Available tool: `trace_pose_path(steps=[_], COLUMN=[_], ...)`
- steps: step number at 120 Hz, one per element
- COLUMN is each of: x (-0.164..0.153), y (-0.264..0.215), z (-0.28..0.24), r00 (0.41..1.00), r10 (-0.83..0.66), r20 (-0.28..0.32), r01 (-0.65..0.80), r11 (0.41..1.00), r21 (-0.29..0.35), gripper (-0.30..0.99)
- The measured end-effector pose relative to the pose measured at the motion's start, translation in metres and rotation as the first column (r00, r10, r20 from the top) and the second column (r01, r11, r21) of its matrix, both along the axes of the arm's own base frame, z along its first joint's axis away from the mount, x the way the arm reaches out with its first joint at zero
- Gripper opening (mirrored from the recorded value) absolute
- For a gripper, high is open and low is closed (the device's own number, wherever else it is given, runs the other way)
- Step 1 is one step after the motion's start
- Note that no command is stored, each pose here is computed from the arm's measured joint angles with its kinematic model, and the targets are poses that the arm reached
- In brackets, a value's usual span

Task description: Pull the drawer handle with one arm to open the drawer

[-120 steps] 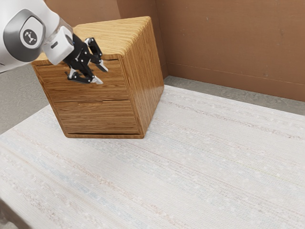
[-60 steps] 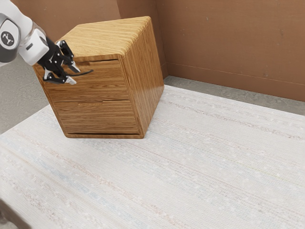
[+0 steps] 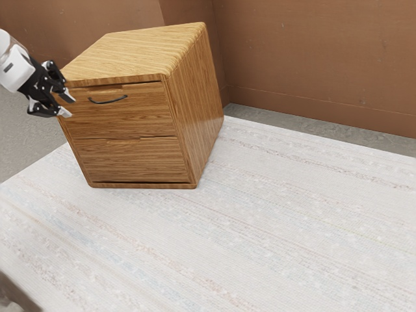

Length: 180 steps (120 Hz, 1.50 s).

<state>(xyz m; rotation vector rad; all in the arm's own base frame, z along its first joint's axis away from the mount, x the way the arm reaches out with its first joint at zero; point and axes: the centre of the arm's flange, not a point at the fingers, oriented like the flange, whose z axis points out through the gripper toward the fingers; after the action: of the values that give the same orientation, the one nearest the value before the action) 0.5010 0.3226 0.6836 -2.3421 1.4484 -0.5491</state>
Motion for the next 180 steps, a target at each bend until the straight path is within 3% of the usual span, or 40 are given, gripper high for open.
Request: trace_pose_path(steps=[33,108,152,180], x=[0.006,0.050,0.039,0.031], y=[-0.009,-0.088,-0.062,-0.041], z=[0.000,-0.005,-0.006,-0.011], r00=[1.000,0.986,0.993,0.997], r10=[-0.018,-0.167,-0.120,-0.079], r20=[0.003,-0.003,-0.005,-0.008], r01=[0.018,0.167,0.120,0.079], r11=[1.000,0.986,0.993,0.997], r21=[-0.005,-0.010,-0.011,-0.013], gripper=[0.19,0.18,0.17,0.06])
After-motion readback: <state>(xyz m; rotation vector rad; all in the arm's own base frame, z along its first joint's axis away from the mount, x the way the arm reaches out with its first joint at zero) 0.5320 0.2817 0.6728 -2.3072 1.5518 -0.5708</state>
